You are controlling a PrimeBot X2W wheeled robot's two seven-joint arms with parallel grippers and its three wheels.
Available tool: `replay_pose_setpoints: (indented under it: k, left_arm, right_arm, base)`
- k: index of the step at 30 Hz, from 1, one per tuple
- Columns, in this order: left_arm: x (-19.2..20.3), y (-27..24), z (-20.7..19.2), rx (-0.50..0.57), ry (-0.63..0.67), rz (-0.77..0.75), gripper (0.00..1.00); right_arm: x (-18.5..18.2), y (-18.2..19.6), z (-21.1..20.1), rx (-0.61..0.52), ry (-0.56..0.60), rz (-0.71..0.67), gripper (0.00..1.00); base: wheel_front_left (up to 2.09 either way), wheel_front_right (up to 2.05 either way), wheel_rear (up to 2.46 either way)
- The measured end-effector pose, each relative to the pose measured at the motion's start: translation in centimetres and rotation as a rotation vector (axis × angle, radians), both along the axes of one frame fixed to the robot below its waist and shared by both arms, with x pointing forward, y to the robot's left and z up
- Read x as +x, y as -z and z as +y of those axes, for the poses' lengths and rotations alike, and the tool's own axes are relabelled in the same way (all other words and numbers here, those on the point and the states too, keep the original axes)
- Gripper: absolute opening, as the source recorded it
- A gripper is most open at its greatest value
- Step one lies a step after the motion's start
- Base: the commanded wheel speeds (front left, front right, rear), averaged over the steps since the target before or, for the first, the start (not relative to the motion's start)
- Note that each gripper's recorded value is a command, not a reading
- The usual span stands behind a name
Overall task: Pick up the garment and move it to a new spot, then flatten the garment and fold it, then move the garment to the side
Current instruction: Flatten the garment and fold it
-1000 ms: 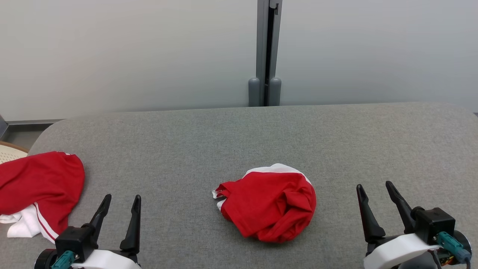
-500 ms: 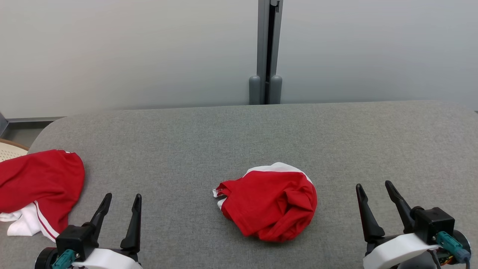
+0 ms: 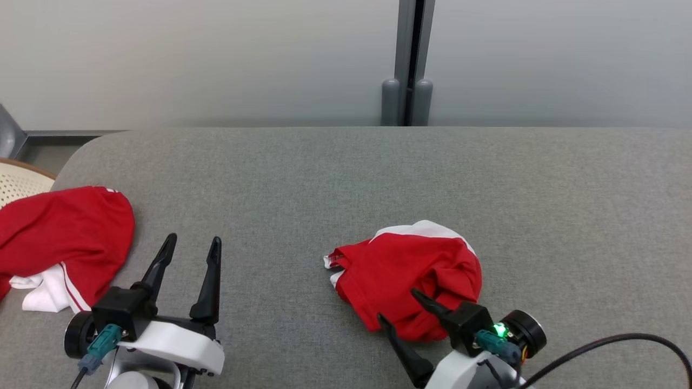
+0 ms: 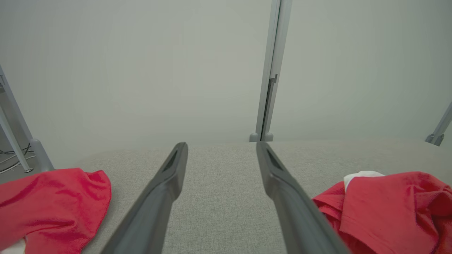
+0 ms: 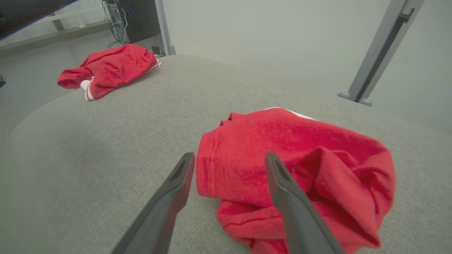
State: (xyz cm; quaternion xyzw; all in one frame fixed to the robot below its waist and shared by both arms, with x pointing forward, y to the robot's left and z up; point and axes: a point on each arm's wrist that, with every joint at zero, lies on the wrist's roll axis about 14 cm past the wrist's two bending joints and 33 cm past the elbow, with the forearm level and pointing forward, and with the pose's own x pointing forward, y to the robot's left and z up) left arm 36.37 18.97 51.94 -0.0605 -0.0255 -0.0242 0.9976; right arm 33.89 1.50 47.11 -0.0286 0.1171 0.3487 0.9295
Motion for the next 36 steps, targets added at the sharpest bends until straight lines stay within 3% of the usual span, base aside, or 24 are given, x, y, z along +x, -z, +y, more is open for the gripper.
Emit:
replay_pose_setpoints:
  k: [3, 10, 11, 12, 13, 14, 15, 23, 29, 35, 36]
  left_arm:
    - [0.8, -0.1, -0.1, -0.003, -0.004, -0.008, 1.00]
    - [2.1, 1.0, -0.1, -0.010, -0.017, 0.013, 1.00]
    - [2.3, 1.1, -0.1, -0.010, -0.020, 0.014, 1.00]
    - [2.4, 1.3, 0.0, -0.009, -0.023, 0.018, 1.00]
    - [2.5, 1.6, 0.0, -0.009, -0.024, 0.025, 1.00]
    - [2.6, 1.7, -0.1, -0.011, -0.023, 0.026, 1.00]
    - [2.7, 1.8, -0.2, -0.013, -0.018, 0.026, 1.00]
    - [4.0, 1.6, -1.0, -0.021, -0.001, 0.014, 1.00]
    - [4.8, 1.5, -1.6, -0.018, 0.020, 0.002, 1.00]
    - [5.4, 1.6, -2.2, -0.013, 0.039, 0.003, 1.00]
    - [5.4, 1.6, -2.2, -0.013, 0.039, 0.003, 1.00]
  right_arm:
    - [0.0, 1.6, 1.9, -0.071, -0.093, 0.034, 1.00]
    - [1.5, 5.5, 2.8, -0.277, -0.191, 0.095, 1.00]
    - [1.7, 6.0, 2.8, -0.297, -0.193, 0.111, 0.88]
    - [1.9, 6.2, 2.8, -0.308, -0.197, 0.116, 0.49]
    - [2.0, 6.3, 3.0, -0.307, -0.200, 0.119, 0.39]
    - [2.1, 6.4, 3.1, -0.305, -0.200, 0.124, 0.15]
    - [2.2, 6.3, 3.2, -0.301, -0.200, 0.124, 0.00]
    - [4.7, 2.2, 3.3, -0.109, -0.114, 0.038, 0.00]
    - [8.5, -1.9, -2.4, 0.102, 0.147, -0.033, 0.00]
    - [9.1, 0.3, -11.5, 0.219, 0.457, 0.055, 0.00]
    - [9.1, 0.3, -11.5, 0.219, 0.457, 0.055, 0.00]
  base:
    - [0.00, 0.00, 0.00]
    - [0.00, 0.00, 0.00]
    - [0.00, 0.00, 0.00]
    - [0.00, 0.00, 0.00]
    - [0.00, 0.00, 0.00]
    - [0.00, 0.00, 0.00]
    - [0.00, 0.00, 0.00]
    - [0.00, 0.00, 0.00]
    - [0.00, 0.00, 0.00]
    - [0.00, 0.00, 0.00]
    - [0.00, 0.00, 0.00]
